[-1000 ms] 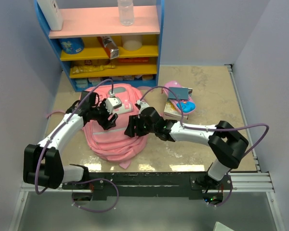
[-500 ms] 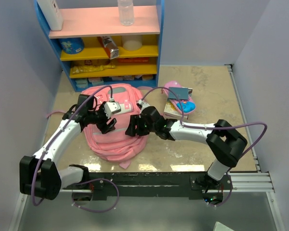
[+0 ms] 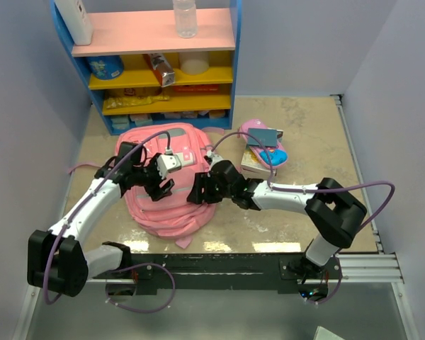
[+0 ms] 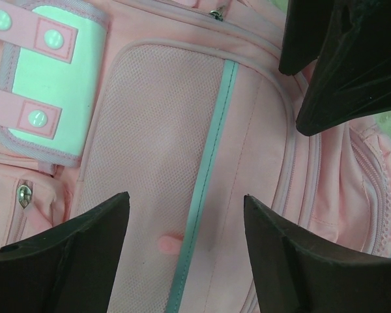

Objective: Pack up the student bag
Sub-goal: Unzip the student bag at the center of the board.

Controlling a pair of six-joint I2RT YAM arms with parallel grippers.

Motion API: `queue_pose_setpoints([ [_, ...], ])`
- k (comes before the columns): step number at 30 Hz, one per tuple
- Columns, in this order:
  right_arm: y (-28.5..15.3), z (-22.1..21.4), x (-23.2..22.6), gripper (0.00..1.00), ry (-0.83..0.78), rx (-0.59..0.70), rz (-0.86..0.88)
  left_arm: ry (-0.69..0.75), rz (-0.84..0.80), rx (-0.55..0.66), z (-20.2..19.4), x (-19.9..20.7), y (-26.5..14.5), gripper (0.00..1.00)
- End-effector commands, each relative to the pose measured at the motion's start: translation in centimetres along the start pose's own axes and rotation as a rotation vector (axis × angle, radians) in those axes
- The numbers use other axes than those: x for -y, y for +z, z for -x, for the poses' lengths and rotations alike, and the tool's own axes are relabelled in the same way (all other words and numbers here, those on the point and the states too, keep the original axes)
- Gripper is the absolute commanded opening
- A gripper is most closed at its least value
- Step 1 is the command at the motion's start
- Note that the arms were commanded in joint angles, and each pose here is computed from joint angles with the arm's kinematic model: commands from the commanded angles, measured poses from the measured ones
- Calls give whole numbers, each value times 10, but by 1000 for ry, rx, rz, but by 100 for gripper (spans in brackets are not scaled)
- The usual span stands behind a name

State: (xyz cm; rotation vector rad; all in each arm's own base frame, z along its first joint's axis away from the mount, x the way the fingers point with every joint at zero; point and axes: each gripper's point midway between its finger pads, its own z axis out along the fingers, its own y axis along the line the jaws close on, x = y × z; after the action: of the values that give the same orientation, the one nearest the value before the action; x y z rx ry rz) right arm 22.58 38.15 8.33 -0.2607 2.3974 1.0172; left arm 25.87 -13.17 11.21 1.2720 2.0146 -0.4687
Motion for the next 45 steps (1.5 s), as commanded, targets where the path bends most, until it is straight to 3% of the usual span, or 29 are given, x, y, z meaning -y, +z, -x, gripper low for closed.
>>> queue_pose_setpoints([
  [1, 1, 27, -30, 61, 11, 71, 95, 37, 6, 14, 2, 3, 0, 75],
  [16, -1, 57, -66, 55, 69, 131, 231, 92, -11, 22, 7, 11, -13, 78],
  [30, 0, 88, -87, 49, 140, 173, 359, 126, -28, -23, -15, 23, -13, 80],
  [36, -5, 62, -48, 54, 166, 111, 177, 153, 10, -43, -21, 20, -17, 81],
  [43, -9, 37, -34, 54, 224, 54, 168, 203, 3, -57, -26, 24, -19, 84],
  [45, -10, 30, -34, 53, 230, 41, 179, 214, -6, -72, -33, 29, -15, 89],
])
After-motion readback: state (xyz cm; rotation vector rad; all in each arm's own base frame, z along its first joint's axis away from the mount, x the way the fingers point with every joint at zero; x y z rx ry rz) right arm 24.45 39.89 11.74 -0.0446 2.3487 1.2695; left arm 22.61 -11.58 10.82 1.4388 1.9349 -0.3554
